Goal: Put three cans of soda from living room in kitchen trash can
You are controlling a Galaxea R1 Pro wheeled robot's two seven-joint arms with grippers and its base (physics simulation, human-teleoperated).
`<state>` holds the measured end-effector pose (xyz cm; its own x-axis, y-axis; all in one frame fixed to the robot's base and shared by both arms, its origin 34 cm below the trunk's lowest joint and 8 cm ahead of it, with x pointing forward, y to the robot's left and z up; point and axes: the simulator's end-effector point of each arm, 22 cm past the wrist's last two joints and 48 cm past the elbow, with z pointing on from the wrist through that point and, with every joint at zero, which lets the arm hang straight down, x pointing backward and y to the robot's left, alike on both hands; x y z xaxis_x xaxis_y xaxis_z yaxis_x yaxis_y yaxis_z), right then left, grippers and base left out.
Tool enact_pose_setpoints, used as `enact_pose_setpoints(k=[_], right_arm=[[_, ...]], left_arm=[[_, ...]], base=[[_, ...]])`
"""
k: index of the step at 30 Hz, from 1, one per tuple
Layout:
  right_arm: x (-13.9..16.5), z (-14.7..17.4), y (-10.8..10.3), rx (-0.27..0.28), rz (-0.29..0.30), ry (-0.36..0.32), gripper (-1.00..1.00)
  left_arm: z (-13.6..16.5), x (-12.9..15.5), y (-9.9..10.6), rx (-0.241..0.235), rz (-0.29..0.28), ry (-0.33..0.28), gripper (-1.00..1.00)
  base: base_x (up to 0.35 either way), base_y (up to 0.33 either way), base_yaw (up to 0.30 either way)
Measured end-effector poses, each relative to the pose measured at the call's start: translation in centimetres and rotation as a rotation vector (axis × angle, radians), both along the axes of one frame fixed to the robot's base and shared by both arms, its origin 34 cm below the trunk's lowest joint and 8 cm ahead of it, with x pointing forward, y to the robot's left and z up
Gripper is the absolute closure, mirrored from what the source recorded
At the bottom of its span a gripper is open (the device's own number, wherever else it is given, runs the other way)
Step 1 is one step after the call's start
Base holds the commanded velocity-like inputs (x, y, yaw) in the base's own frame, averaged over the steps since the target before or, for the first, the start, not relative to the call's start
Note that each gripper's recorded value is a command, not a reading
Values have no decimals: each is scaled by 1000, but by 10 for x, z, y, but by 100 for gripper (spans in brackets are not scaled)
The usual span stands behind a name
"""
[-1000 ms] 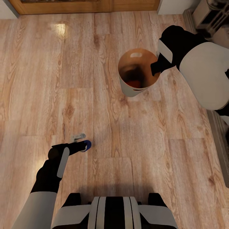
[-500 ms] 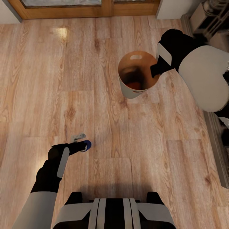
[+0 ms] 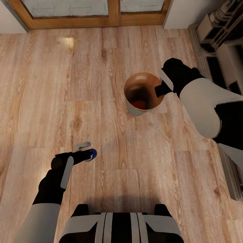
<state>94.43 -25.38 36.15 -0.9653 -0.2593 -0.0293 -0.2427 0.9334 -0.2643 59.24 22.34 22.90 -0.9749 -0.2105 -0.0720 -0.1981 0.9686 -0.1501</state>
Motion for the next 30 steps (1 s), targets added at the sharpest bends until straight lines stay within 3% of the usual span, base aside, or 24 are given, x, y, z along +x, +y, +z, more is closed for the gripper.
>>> enact_pose_setpoints(k=[7, 30], right_arm=[[10, 22, 8, 18, 7, -64, 100], [-4, 53, 4, 16, 4, -33, 100]], left_arm=[[19, 6, -1, 0, -1, -7, 100], [71, 18, -2, -3, -3, -17, 100]], base=[[0, 0, 0], [0, 0, 0]])
